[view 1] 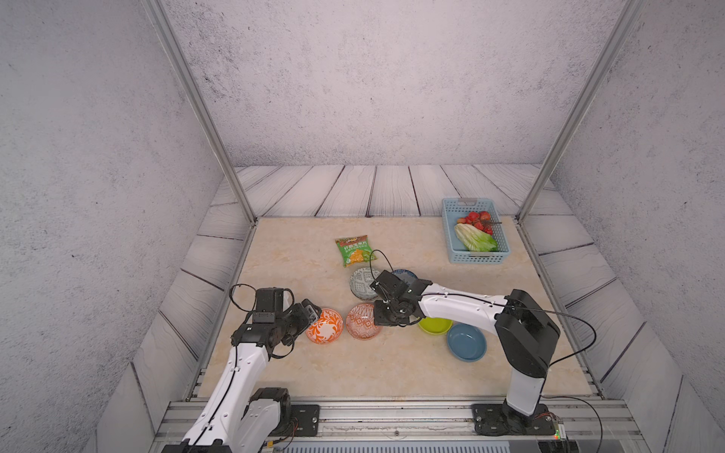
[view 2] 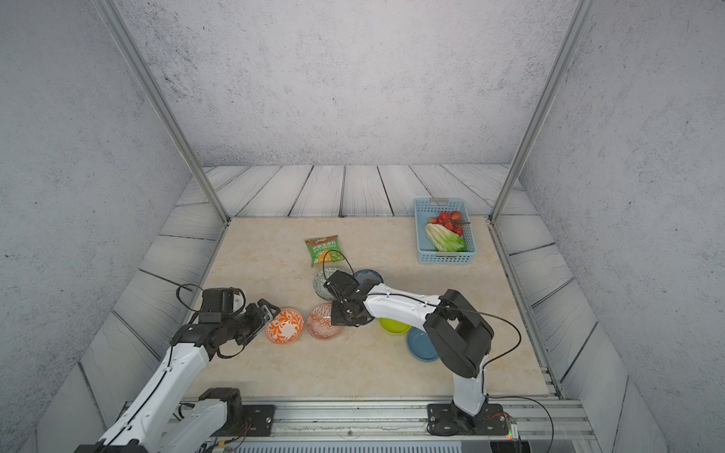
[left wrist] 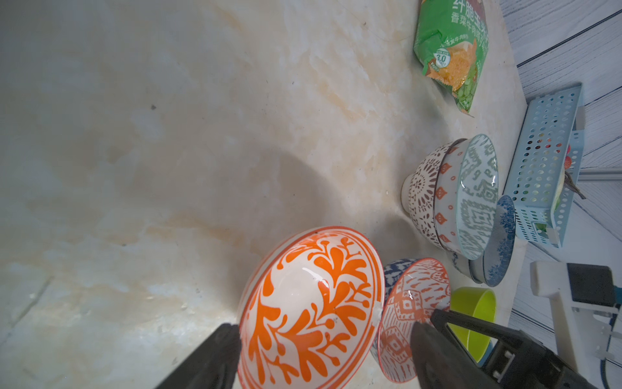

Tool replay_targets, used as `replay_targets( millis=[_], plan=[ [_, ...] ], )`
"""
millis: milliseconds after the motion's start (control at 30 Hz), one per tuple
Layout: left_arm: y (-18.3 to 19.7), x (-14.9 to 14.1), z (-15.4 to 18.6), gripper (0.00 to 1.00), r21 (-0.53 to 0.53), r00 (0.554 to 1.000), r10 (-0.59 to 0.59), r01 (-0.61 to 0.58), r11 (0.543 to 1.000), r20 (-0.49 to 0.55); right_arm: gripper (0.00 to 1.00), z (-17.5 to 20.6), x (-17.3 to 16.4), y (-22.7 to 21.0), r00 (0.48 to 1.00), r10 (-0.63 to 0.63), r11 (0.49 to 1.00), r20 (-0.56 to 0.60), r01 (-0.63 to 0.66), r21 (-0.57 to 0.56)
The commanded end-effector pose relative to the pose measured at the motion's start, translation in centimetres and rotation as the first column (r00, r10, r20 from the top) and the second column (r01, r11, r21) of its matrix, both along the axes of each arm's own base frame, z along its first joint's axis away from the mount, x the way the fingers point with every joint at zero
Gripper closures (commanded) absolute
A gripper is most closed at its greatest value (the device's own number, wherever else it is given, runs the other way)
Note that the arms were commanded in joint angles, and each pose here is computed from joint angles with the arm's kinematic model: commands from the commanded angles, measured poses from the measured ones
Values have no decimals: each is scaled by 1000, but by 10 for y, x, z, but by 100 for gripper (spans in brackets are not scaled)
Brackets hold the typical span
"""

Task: Stack the bowls
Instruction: Move the bowl to the center of the board.

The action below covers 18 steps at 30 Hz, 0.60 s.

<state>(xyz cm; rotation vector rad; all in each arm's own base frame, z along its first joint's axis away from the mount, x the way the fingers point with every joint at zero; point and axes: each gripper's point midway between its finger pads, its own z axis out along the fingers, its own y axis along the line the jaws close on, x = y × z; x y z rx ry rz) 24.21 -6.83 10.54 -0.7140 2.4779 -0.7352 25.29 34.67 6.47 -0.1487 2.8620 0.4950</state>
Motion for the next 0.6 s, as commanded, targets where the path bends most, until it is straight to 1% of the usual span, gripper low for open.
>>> replay_targets(
  millis=[0, 167, 233, 267, 333, 433, 567],
  plan=[
    [1, 0, -3, 15, 3, 1000, -4, 4, 1000, 3, 100, -18, -2, -13, 1000, 6, 998, -23, -7, -66],
    [2, 0, -4, 15, 2, 1000, -3, 3, 1000, -5, 99, -15, -4, -13, 1000, 20, 997, -21, -22, -68],
    [2, -1, -5, 15, 2, 1000, 0, 1, 1000, -7, 91, -14, -3, -15, 1000, 20, 997, -17, -21, -75],
    [2, -1, -5, 15, 2, 1000, 1, -1, 1000, -10, 82, -12, -3, -17, 1000, 21, 997, -13, -22, -78],
    [2, -2, -6, 15, 2, 1000, 3, -2, 1000, -17, 73, -9, -3, -18, 1000, 20, 997, -3, -20, -77],
    [4, -4, -6, 15, 6, 1000, 10, -10, 1000, -27, 66, -1, -3, -20, 1000, 21, 998, 19, -20, -68],
    [6, -9, -9, 17, 14, 998, 26, -26, 1000, -51, 61, 14, -3, -23, 998, 27, 999, 53, -24, -44]
  ],
)
